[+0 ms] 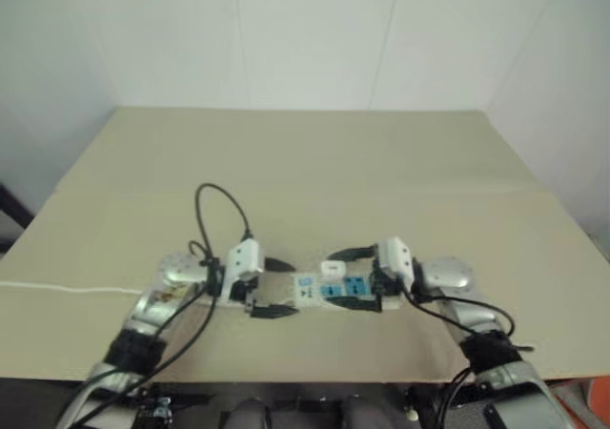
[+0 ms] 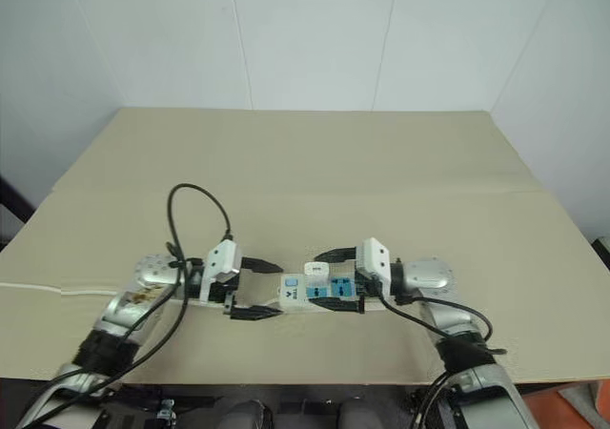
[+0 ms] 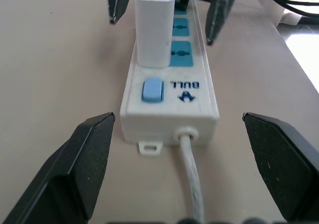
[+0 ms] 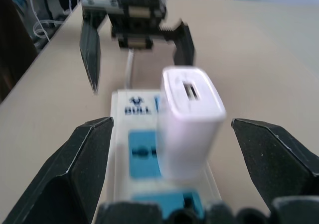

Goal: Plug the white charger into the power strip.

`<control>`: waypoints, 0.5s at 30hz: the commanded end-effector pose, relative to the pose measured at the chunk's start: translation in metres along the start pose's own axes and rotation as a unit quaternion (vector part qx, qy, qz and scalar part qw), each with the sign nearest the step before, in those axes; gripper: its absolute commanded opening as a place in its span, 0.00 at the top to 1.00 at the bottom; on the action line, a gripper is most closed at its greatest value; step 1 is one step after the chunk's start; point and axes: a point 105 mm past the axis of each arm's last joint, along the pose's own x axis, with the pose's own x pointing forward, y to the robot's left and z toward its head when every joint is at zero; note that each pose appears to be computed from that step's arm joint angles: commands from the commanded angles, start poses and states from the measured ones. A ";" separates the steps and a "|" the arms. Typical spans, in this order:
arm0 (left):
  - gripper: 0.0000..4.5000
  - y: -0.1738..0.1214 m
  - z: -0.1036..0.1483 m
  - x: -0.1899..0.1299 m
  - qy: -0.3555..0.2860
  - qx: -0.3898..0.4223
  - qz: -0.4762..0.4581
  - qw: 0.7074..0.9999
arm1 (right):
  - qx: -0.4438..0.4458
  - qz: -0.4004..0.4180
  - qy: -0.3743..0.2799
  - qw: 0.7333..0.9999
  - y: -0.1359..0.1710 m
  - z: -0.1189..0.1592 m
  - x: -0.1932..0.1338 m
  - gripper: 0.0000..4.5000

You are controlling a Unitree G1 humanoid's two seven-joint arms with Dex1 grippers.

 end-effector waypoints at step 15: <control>0.01 -0.012 0.033 -0.105 0.063 0.020 0.031 0.997 | -0.027 -0.110 0.105 0.988 -0.031 0.048 -0.125 0.00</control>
